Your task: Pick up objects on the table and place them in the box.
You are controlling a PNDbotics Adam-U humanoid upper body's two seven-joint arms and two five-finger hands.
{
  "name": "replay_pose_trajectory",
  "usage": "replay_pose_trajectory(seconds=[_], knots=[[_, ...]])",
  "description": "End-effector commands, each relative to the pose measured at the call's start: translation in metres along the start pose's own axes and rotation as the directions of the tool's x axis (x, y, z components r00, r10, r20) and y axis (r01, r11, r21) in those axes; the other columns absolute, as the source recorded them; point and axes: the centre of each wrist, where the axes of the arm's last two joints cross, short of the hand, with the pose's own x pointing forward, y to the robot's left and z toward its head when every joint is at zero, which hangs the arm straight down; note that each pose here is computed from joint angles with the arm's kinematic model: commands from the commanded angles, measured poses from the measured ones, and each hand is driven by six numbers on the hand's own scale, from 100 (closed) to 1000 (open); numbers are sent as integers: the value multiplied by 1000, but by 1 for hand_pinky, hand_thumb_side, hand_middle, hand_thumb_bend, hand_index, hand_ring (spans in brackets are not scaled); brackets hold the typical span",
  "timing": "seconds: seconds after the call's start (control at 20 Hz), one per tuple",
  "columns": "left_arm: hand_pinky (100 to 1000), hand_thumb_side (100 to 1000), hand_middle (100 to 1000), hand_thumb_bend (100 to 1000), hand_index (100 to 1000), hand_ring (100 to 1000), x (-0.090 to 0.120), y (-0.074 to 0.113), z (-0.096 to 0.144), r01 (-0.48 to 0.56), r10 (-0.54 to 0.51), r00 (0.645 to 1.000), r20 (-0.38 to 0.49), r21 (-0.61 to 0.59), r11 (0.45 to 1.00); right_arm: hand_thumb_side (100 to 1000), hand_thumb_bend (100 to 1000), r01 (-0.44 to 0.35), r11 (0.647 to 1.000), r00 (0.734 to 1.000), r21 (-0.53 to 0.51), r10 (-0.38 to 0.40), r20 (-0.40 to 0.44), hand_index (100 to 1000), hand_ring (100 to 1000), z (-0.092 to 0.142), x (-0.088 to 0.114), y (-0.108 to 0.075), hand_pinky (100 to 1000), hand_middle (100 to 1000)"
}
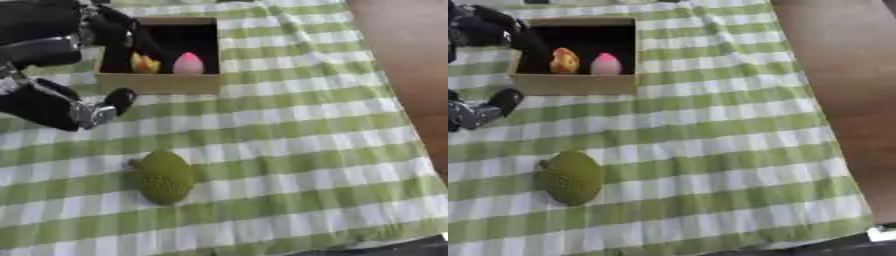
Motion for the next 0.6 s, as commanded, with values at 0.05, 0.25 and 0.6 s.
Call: replay_pose_trajectory(seconds=[0.05, 0.25, 0.6], knots=[[832, 312, 769, 100, 890, 814, 1, 0, 6, 35, -35, 999, 7, -89, 995, 478, 100, -22, 1000, 1000, 12, 21, 22, 942, 944, -5, 9, -4, 1000, 632], [835, 402, 773, 102, 893, 817, 0, -10, 5, 22, -22, 1000, -1, -154, 988, 484, 100, -21, 1000, 1000, 11, 20, 21, 942, 944, -5, 9, -4, 1000, 631], [861, 606, 785, 256, 902, 837, 2, -22, -1, 20, -29, 999, -44, -191, 981, 526, 100, -15, 1000, 1000, 10, 15, 11, 943, 945, -3, 7, -4, 1000, 629]])
